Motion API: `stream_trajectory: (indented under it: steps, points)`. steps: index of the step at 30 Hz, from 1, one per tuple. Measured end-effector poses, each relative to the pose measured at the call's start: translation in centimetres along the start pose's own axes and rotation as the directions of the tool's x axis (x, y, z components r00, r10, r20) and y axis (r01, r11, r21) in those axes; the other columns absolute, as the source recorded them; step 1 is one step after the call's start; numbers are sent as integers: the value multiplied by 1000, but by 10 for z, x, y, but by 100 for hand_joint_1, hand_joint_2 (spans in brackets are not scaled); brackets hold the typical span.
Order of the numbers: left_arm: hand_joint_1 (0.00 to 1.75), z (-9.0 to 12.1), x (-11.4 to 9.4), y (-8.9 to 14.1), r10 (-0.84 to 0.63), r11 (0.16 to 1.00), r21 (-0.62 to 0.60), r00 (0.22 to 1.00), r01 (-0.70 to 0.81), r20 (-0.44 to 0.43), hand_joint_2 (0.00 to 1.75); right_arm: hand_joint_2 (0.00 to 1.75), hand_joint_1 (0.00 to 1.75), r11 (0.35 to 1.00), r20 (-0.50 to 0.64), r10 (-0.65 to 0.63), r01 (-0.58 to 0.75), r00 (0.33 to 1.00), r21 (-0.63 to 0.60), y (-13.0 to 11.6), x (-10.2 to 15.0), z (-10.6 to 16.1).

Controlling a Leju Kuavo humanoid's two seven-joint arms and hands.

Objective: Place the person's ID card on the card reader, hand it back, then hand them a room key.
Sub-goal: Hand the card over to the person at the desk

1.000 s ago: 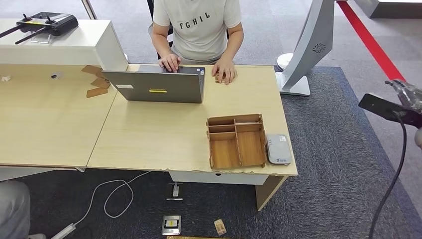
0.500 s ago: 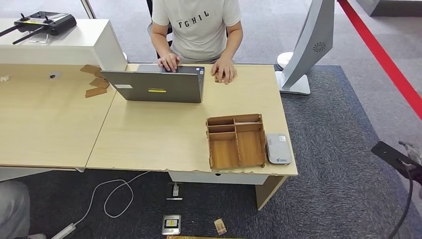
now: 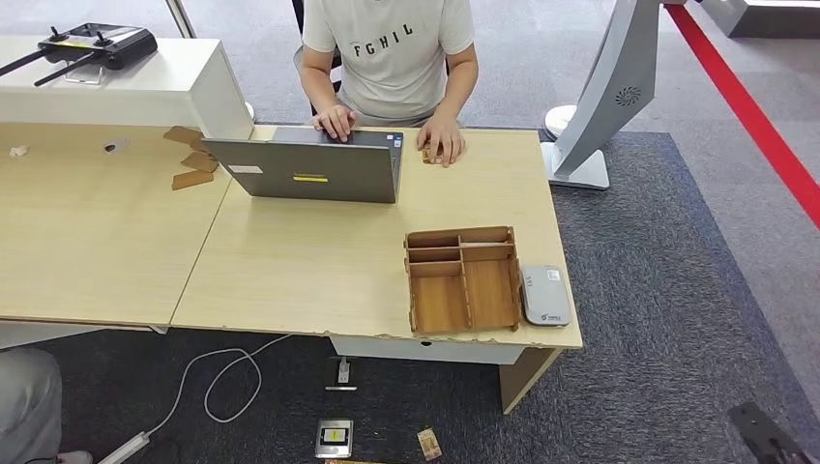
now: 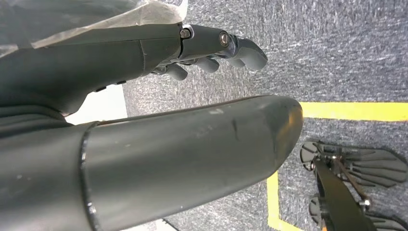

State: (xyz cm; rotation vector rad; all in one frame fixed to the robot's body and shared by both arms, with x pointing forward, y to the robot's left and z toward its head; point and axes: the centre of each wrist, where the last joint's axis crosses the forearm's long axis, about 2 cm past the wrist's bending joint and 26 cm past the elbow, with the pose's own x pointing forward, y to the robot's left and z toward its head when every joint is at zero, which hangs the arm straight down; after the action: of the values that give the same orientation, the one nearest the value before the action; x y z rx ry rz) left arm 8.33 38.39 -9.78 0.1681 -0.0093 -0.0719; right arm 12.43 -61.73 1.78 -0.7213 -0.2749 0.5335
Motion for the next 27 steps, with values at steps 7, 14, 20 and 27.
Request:
stream_trajectory:
  steps: [7, 14, 20, 27]
  points:
    - [0, 0, 1, -1, -16, 1000, -7, 1000, 16, 9, 0, 0, 0, 997, -43, -46, 49, 998, 64, 52, -6, 6]
    - [0, 0, 2, -1, -14, 1000, -7, 1000, 14, 19, 0, 0, 0, 994, -42, -77, 80, 996, 74, 58, -8, 7]
    - [0, 0, 3, -1, -17, 1000, -7, 999, 17, 40, 0, 0, 0, 990, -79, -102, 109, 992, 92, 69, -5, 8]
    - [0, 1, 3, -1, -12, 1000, -10, 999, 12, 36, 0, 0, 0, 976, -164, -150, 173, 975, 132, 83, 1, 10]
